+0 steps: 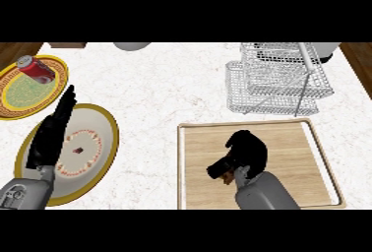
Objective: Pick the sweet potato from the tray and place it in the tiered basket
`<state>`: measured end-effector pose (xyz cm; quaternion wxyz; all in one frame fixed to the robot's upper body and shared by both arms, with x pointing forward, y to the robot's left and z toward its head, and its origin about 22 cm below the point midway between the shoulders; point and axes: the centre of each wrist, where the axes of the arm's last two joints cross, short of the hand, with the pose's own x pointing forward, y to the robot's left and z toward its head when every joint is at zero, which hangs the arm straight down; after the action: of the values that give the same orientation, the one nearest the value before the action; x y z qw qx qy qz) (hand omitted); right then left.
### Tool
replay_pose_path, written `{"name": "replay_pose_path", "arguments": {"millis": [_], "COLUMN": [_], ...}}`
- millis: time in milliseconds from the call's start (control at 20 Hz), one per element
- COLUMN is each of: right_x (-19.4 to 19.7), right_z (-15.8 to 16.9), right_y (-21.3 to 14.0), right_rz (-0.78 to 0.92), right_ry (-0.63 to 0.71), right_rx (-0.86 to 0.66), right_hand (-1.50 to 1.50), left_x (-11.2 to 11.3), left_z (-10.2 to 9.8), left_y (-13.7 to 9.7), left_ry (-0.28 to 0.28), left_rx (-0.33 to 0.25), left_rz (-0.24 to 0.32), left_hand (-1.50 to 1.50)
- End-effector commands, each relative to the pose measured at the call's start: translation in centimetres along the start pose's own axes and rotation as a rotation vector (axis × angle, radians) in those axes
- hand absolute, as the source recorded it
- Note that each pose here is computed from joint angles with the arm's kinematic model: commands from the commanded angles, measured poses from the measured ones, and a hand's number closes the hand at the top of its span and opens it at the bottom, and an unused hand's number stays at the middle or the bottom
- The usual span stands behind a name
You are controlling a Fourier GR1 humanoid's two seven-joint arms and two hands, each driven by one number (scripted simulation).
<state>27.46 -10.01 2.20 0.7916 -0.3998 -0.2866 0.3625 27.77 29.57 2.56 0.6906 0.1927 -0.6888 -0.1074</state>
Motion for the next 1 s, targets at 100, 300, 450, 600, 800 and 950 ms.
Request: {"name": "replay_pose_path", "arguments": {"millis": [100, 300, 450, 600, 800, 950], "right_x": [1.8, 1.9, 3.6, 6.2, 9.1, 9.6], "right_z": [0.6, 2.7, 4.3, 5.0, 6.8, 8.3], "right_y": [0.4, -0.4, -2.1, 1.6, -0.1, -1.4], "right_rz": [0.043, -0.072, -0.149, -0.053, -0.065, -0.259], "right_ry": [0.125, 0.106, 0.072, -0.184, -0.511, -0.580], "right_rx": [0.028, 0.035, -0.027, -0.035, -0.076, -0.157], "right_hand": [1.50, 1.50, 1.50, 1.50, 1.50, 1.50], "left_x": [-0.6, 0.3, -0.2, -0.3, 2.0, 1.6], "left_z": [0.1, -0.5, -0.2, -0.2, -0.9, -1.3], "left_y": [-0.8, 0.7, 0.2, 0.5, -2.5, -1.2], "left_ry": [-0.006, 0.007, 0.013, -0.002, -0.021, -0.011], "left_rx": [-0.002, -0.005, 0.001, -0.016, -0.050, -0.048], "left_rz": [0.017, 0.017, 0.003, 0.011, -0.001, 0.014], "left_hand": [0.00, 0.00, 0.00, 0.00, 0.00, 0.00]}}
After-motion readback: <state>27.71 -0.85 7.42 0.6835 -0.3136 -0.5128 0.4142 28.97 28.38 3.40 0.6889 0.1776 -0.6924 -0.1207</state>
